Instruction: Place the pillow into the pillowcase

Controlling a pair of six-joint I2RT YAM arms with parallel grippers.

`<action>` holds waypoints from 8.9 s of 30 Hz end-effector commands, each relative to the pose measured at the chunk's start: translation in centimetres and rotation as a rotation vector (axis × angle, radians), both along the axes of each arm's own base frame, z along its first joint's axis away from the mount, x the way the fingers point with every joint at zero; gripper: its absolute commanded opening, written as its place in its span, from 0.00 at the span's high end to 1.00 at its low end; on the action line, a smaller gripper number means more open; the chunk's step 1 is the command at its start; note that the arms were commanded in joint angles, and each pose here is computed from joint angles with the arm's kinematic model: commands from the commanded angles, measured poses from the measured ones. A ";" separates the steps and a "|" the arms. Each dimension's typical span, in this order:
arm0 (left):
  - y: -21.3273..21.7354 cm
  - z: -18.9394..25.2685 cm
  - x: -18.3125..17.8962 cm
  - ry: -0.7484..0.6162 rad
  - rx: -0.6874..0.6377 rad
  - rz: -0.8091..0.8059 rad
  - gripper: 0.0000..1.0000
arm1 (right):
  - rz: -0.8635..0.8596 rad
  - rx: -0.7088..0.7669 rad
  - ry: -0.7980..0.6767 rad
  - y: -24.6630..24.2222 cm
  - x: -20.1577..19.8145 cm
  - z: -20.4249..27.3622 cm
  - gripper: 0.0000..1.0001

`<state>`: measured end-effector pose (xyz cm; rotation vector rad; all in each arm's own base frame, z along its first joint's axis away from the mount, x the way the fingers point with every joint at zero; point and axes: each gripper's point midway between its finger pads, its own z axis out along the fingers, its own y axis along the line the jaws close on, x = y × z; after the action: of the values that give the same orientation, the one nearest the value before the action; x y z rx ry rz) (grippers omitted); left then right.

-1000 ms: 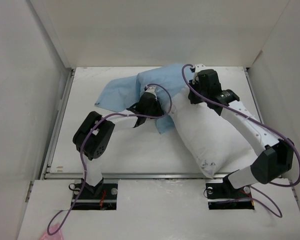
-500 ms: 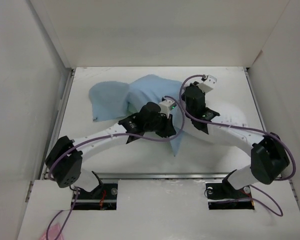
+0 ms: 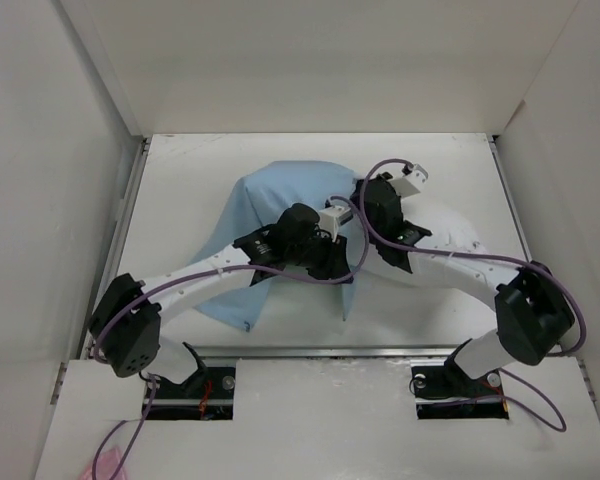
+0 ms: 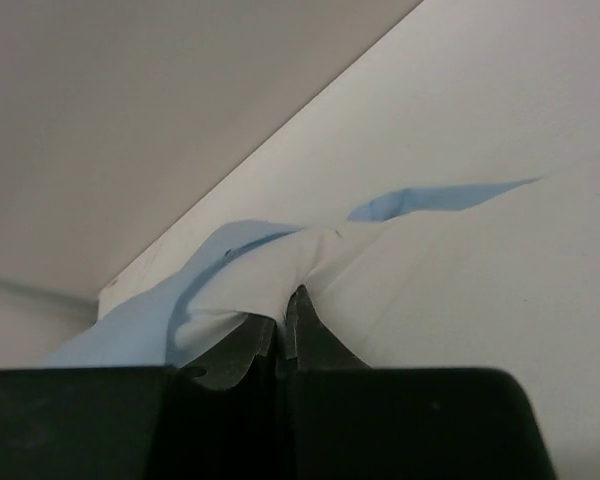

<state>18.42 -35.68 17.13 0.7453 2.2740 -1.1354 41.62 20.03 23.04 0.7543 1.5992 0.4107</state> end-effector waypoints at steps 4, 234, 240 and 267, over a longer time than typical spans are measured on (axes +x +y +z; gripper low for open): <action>-1.0 3.0 -1.1 0.041 -0.056 -0.065 0.43 | 0.482 0.150 -0.150 7.1 -3.6 4.7 0.48; 3.7 9.8 -7.8 0.186 -0.322 -0.101 1.00 | -0.571 0.049 -0.543 -7.5 -1.0 16.5 1.00; 4.1 9.2 -6.6 0.163 -0.346 -0.050 1.00 | -0.357 -0.242 -0.400 -2.5 -1.3 8.4 0.76; 8.4 11.1 9.3 -0.289 0.030 0.531 0.00 | 0.270 -0.188 0.308 -8.9 -3.2 -3.4 0.00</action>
<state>26.67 -27.88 26.38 0.2515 2.1179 -0.7658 40.29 12.00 23.07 0.4162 1.8722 0.2767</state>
